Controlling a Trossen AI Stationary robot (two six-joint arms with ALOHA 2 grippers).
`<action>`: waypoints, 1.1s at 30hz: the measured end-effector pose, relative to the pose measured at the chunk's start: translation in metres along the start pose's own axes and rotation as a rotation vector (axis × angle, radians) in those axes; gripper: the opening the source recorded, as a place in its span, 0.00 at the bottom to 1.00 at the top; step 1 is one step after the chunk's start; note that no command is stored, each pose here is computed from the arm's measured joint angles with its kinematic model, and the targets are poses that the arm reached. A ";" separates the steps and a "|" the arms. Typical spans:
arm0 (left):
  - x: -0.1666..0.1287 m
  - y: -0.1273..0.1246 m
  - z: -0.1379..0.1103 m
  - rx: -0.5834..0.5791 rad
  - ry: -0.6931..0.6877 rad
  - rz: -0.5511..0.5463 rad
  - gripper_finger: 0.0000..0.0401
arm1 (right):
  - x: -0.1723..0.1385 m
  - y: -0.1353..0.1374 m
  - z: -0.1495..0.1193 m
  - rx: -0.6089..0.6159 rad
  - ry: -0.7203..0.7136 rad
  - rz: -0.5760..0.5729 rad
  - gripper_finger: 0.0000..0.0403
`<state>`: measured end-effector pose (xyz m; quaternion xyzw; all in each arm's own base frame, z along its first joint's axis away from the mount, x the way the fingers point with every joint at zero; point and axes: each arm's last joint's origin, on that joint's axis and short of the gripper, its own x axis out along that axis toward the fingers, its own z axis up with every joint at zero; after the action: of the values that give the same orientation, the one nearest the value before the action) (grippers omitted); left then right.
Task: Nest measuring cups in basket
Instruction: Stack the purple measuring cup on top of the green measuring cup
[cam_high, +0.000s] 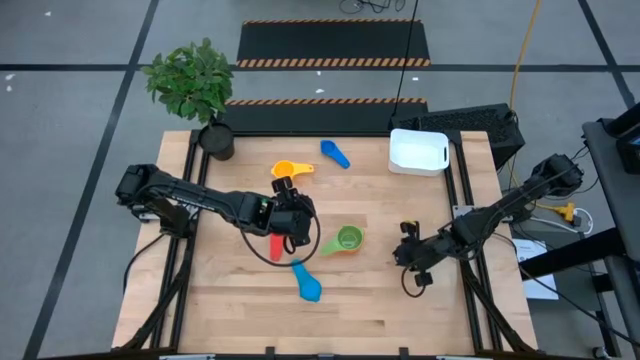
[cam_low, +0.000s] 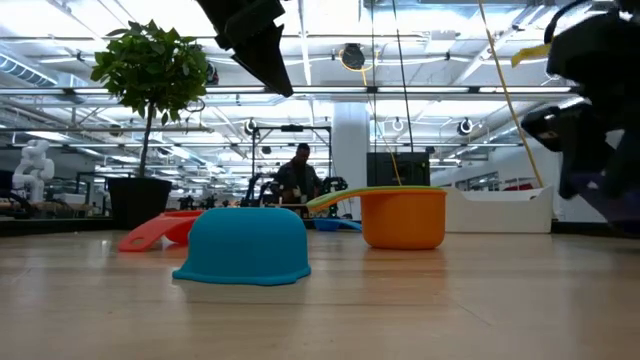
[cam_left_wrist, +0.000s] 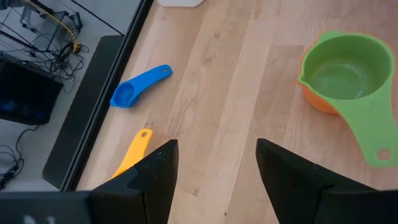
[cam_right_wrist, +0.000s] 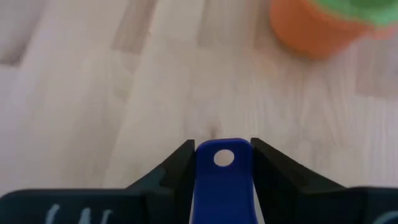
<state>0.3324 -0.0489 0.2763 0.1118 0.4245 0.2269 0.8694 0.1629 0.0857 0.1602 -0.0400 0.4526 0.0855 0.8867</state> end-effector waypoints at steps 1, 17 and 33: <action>0.000 0.000 0.001 0.000 -0.007 -0.002 0.54 | 0.000 0.001 0.003 -0.011 -0.032 0.008 0.30; -0.001 -0.004 0.008 0.003 -0.065 -0.111 0.54 | -0.022 0.007 0.041 -0.191 -0.469 0.061 0.30; 0.006 -0.023 0.017 0.041 -0.314 -0.370 0.55 | -0.044 0.007 0.057 -0.069 -0.713 0.116 0.30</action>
<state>0.3562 -0.0658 0.2739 0.0838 0.3020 0.0350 0.9490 0.1817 0.0962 0.2299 -0.0119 0.1134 0.1596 0.9806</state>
